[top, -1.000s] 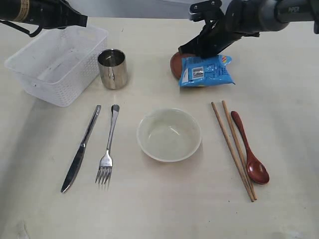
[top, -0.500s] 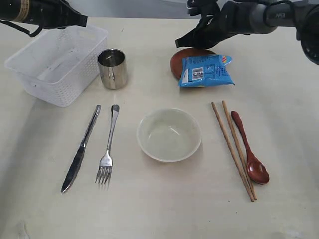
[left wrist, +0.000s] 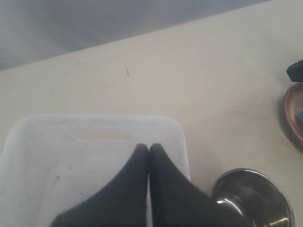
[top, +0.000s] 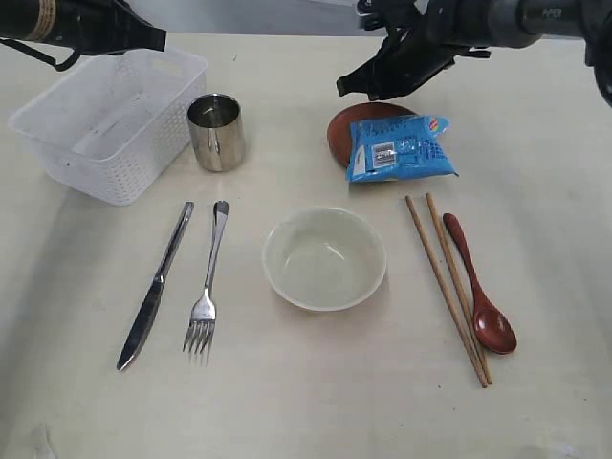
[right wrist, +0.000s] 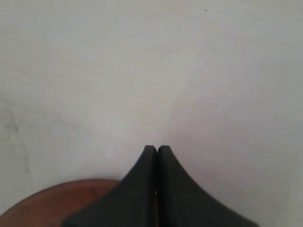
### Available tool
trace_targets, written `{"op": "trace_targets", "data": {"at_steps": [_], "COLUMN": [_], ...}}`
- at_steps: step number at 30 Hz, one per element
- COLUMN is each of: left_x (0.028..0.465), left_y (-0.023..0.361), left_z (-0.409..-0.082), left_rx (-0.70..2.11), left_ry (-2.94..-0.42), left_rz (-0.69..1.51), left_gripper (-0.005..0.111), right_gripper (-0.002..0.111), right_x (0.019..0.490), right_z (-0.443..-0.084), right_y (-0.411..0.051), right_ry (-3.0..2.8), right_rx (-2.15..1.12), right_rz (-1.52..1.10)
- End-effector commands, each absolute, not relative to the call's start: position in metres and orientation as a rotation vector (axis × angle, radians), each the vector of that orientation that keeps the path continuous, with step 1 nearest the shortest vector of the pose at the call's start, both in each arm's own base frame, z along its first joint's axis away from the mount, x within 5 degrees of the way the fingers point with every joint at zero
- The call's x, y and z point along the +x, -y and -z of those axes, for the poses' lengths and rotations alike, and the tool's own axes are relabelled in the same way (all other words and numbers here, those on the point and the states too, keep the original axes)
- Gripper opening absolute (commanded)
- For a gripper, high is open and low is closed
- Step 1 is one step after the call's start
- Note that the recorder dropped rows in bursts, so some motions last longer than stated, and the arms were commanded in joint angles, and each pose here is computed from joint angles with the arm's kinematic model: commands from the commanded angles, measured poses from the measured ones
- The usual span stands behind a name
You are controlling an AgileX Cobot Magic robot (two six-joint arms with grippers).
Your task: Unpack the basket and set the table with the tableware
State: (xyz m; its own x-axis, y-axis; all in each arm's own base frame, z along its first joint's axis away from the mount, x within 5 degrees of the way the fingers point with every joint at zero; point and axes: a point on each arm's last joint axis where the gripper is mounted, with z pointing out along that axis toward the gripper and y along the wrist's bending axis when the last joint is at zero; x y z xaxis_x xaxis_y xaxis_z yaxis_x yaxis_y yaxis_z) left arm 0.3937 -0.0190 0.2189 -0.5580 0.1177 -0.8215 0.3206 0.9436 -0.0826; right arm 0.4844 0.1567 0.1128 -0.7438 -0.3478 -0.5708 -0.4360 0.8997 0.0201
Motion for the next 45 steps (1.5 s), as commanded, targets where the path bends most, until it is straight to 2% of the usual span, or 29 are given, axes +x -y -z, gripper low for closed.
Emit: {"op": "trace_targets", "data": {"at_steps": [1, 8, 14, 21, 32, 42, 45], "left_x": [0.394, 0.394, 0.394, 0.393, 0.393, 0.393, 0.393], "left_y": [0.019, 0.019, 0.019, 0.021, 0.022, 0.022, 0.022], "left_z": [-0.224, -0.224, -0.224, -0.224, -0.224, -0.224, -0.224], "left_rx": [0.309, 0.309, 0.309, 0.324, 0.325, 0.325, 0.325], "left_ry": [-2.146, -2.146, -2.146, -2.145, -2.145, -2.145, -2.145], "left_rz": [0.262, 0.262, 0.262, 0.289, 0.292, 0.292, 0.292], "left_gripper": [0.000, 0.000, 0.000, 0.000, 0.000, 0.000, 0.000], "right_gripper": [-0.001, -0.001, -0.001, -0.001, -0.001, -0.001, -0.001], "right_x": [0.481, 0.455, 0.423, 0.403, 0.415, 0.422, 0.417], "right_z": [-0.143, -0.203, -0.212, -0.194, -0.143, -0.133, -0.154], "right_y": [-0.155, -0.136, -0.125, -0.126, -0.131, -0.133, -0.132], "right_ry": [-2.457, -2.560, -2.654, -2.752, -2.715, -2.673, -2.670], "right_rx": [-0.587, -0.752, -0.833, -0.838, -0.762, -0.713, -0.732], "right_rz": [-0.197, -0.126, -0.100, -0.178, -0.206, -0.210, -0.216]}}
